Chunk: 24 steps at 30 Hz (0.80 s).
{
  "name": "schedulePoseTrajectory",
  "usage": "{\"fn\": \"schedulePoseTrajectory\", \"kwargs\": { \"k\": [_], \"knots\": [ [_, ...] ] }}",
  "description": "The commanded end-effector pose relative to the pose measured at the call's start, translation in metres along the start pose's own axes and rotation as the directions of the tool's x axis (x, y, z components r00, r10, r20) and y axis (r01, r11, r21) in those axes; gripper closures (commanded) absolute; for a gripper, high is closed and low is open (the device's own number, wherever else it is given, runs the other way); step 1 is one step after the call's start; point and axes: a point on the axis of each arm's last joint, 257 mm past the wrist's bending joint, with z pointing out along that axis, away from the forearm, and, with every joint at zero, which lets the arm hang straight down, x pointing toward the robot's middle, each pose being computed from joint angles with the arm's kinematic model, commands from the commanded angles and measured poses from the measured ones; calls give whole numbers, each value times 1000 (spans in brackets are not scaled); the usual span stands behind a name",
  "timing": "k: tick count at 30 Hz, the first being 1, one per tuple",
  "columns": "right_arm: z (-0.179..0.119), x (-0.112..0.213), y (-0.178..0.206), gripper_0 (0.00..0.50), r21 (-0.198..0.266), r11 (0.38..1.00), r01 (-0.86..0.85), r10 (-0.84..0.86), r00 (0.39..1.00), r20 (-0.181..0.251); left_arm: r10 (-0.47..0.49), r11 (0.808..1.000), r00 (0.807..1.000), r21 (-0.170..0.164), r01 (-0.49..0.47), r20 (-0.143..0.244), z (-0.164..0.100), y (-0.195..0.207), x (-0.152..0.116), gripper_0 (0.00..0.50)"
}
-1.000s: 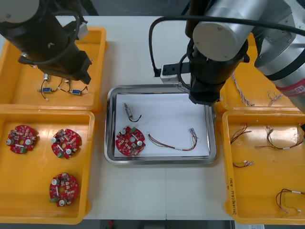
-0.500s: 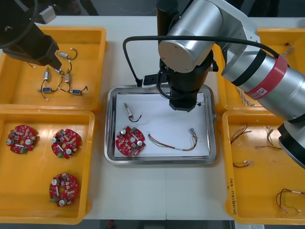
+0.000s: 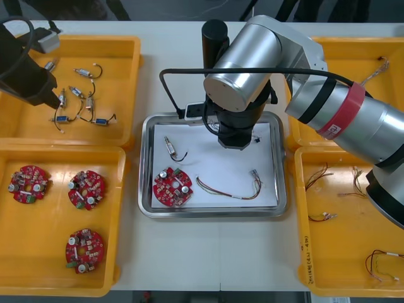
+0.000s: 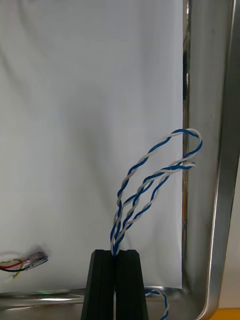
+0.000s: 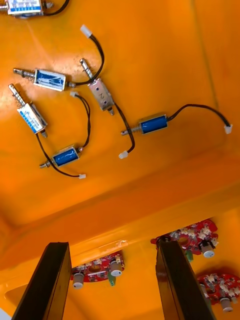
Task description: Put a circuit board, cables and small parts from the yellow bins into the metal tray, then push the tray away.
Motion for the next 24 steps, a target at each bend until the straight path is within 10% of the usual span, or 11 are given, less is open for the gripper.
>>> {"fn": "schedulePoseTrajectory", "kwargs": {
  "k": [1, 24],
  "knots": [
    [-4, -21, -3, 500, 7, 1000, 10, -11, 999, 49, 105, 993, 994, -62, -104, 17, -5, 41, 11, 0],
    [37, -10, 17, 500, -34, 999, -37, 39, 998, 55, 411, 910, 908, -85, -405, 84, 36, 66, 4, 0]
  ]
}}
